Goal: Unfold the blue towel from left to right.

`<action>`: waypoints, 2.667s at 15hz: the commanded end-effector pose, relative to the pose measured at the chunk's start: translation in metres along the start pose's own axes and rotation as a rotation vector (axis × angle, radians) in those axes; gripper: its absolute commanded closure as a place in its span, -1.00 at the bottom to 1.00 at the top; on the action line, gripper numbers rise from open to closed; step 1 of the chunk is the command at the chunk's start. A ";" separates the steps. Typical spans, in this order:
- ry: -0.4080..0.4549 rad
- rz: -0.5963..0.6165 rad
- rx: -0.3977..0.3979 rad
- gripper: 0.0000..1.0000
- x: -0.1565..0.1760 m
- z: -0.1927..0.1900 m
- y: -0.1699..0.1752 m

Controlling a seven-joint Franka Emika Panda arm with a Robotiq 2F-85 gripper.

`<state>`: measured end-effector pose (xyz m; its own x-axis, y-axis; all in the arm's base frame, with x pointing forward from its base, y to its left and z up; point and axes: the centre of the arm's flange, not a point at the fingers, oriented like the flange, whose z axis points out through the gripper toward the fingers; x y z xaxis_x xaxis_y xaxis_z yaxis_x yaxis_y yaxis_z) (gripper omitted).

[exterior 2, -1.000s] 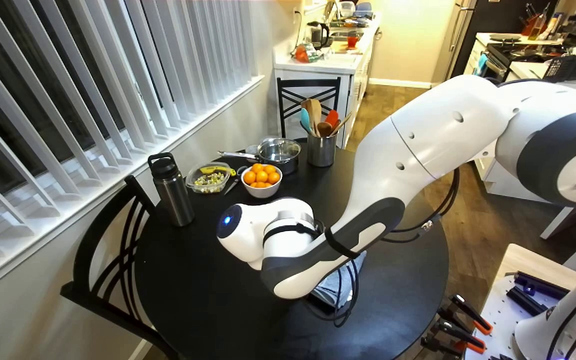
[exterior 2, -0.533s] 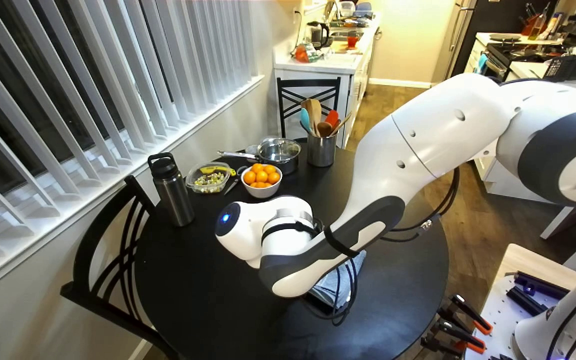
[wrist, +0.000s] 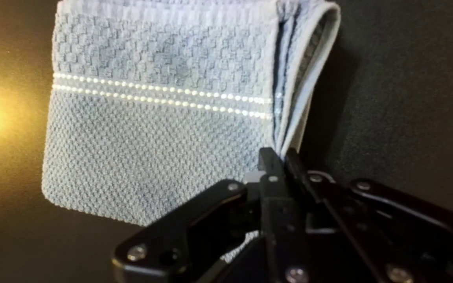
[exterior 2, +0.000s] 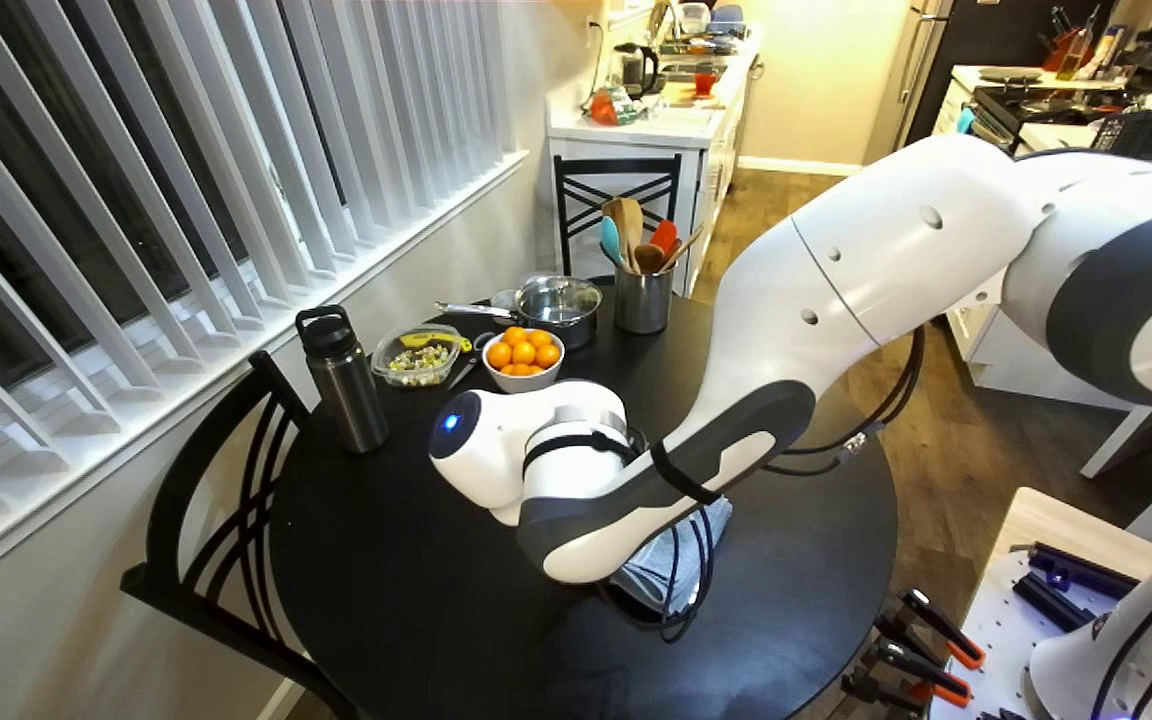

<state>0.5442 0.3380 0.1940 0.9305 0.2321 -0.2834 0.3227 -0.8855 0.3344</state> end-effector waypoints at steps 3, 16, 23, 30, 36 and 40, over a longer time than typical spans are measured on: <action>0.001 0.034 0.068 0.97 -0.030 -0.017 0.034; -0.004 0.051 0.078 0.97 -0.033 -0.020 0.042; -0.011 0.116 0.065 0.97 -0.064 -0.032 0.082; -0.020 0.232 -0.001 0.97 -0.092 -0.050 0.126; 0.003 0.404 -0.196 0.97 -0.101 -0.054 0.152; -0.007 0.473 -0.247 0.97 -0.099 -0.037 0.174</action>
<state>0.5224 0.1999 0.3167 0.9879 -0.1326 -0.0807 -0.0598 -0.8052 0.5900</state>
